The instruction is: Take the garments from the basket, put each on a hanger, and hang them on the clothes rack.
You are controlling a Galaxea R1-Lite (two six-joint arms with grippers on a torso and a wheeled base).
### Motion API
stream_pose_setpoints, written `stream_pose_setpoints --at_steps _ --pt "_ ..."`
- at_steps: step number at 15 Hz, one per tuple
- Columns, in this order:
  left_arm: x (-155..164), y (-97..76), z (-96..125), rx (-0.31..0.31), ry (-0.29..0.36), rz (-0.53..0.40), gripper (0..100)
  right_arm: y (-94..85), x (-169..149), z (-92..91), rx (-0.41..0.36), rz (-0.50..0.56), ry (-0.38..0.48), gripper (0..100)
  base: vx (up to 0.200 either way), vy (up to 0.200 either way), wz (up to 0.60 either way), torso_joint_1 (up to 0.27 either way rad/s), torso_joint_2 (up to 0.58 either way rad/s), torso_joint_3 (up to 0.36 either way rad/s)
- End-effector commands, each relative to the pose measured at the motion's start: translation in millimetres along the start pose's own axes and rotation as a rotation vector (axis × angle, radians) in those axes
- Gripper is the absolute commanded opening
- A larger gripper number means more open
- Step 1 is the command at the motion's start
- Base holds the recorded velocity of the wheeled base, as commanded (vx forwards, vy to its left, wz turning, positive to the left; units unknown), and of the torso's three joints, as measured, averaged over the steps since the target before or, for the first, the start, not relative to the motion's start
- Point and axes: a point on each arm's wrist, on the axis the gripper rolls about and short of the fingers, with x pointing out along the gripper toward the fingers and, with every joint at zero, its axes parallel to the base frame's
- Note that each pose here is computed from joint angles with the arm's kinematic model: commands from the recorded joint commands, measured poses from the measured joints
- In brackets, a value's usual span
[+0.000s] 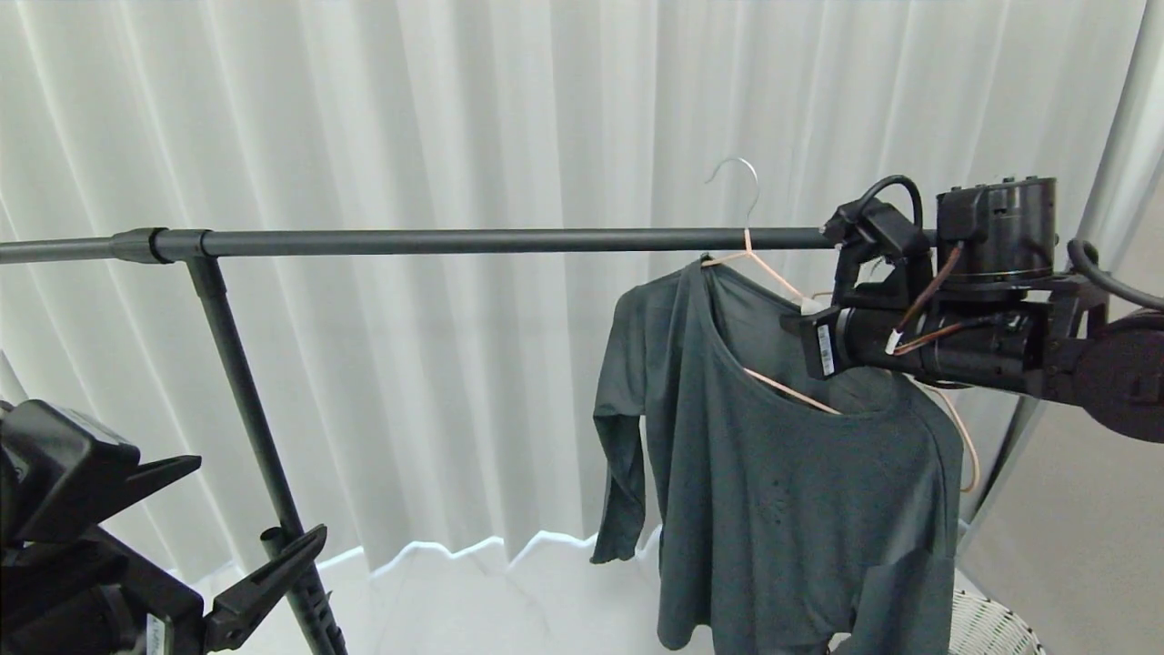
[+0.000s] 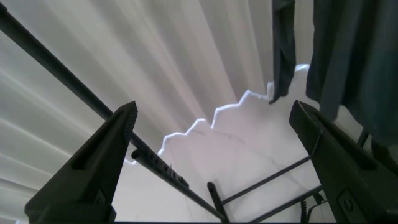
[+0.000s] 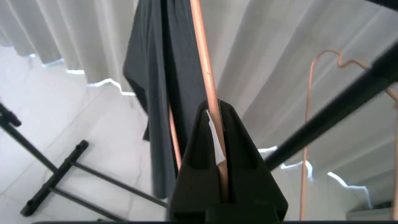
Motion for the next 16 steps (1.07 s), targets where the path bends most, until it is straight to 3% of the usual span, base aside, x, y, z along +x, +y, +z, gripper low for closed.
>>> stream_pose_setpoints --at_steps 1,6,16 --pt "-0.1 -0.4 0.3 0.003 -0.002 -0.003 100 3.9 24.4 -6.5 -0.004 -0.008 0.036 0 0.000 0.000 0.00 0.000 0.00 0.000" --pt "-0.2 -0.3 0.7 0.005 -0.004 -0.003 100 15.9 47.9 -15.4 -0.017 -0.042 0.077 0 0.000 0.000 0.00 0.000 0.00 0.000" --pt "-1.1 -0.1 0.8 0.005 -0.009 -0.003 100 27.4 52.9 -18.7 0.000 -0.032 0.088 0 0.000 0.000 0.00 0.000 0.00 0.000"
